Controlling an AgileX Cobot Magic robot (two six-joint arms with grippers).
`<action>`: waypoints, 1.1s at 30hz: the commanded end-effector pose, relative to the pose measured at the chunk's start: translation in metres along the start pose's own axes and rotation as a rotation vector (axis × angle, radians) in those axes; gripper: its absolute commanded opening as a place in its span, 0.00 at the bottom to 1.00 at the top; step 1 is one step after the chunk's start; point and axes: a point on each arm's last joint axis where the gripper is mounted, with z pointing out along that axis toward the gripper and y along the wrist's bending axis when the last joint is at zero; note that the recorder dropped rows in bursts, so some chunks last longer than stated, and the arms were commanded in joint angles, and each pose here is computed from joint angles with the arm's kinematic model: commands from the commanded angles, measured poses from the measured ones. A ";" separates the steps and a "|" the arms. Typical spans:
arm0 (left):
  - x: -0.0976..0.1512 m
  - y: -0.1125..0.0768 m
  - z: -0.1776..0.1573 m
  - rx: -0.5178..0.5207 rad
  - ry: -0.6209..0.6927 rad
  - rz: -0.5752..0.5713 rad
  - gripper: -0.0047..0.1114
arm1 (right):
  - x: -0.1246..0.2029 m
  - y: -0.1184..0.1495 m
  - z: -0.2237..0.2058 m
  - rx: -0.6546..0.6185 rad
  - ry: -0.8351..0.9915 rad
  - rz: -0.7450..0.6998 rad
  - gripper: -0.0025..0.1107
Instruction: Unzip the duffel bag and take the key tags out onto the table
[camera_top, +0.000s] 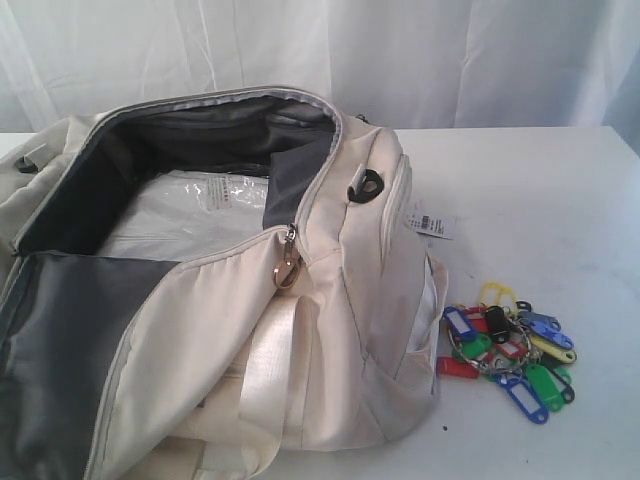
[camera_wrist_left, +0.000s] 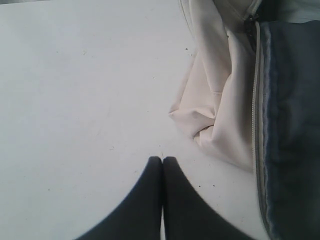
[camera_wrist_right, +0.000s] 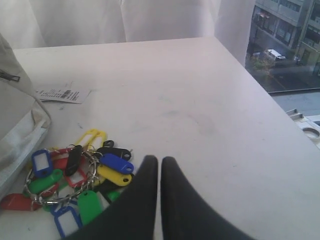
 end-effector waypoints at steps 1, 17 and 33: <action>0.002 0.000 0.000 0.000 0.002 -0.003 0.05 | 0.001 0.001 0.000 -0.021 -0.002 -0.013 0.05; 0.002 0.000 0.000 0.000 0.002 -0.003 0.05 | 0.001 0.001 0.000 -0.023 -0.002 -0.014 0.05; 0.001 -0.006 0.000 0.101 -0.008 0.036 0.05 | 0.001 0.001 0.000 -0.023 -0.002 -0.014 0.05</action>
